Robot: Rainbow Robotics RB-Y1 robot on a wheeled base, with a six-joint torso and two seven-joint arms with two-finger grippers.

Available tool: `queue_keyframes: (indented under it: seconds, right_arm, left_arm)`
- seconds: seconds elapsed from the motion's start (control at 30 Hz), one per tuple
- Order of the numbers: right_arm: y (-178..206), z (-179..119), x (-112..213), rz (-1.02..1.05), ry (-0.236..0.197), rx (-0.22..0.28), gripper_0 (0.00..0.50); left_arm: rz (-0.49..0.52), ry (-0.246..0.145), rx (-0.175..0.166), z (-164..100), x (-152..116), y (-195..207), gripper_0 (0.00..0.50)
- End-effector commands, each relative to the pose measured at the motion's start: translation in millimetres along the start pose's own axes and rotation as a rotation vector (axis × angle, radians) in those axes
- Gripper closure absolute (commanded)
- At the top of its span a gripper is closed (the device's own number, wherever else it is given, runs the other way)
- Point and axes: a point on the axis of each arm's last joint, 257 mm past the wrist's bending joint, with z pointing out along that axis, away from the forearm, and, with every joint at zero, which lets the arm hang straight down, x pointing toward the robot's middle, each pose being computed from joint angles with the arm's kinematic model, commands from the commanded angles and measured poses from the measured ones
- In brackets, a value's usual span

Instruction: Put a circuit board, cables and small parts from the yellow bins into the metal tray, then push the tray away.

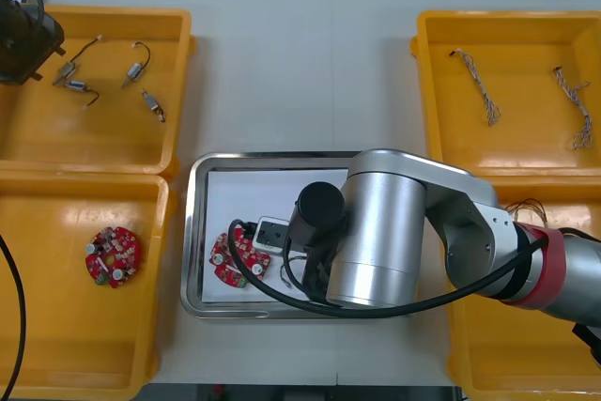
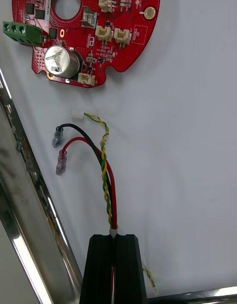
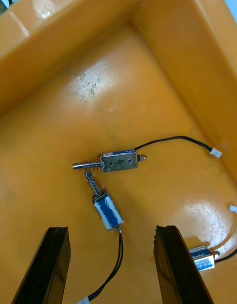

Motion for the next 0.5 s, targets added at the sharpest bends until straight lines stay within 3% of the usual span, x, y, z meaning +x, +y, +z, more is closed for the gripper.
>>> queue_keyframes:
  seconds: [0.03, 0.5]
  right_arm:
    - [4, 6, -13, -0.094, -0.022, 0.012, 0.500]
    - [3, 35, -6, -0.102, -0.011, 0.027, 0.500]
  left_arm:
    - [-0.063, -0.018, 0.075, -8, -9, -40, 0.000]
    - [-0.113, 0.023, 0.037, 15, 5, -26, 0.000]
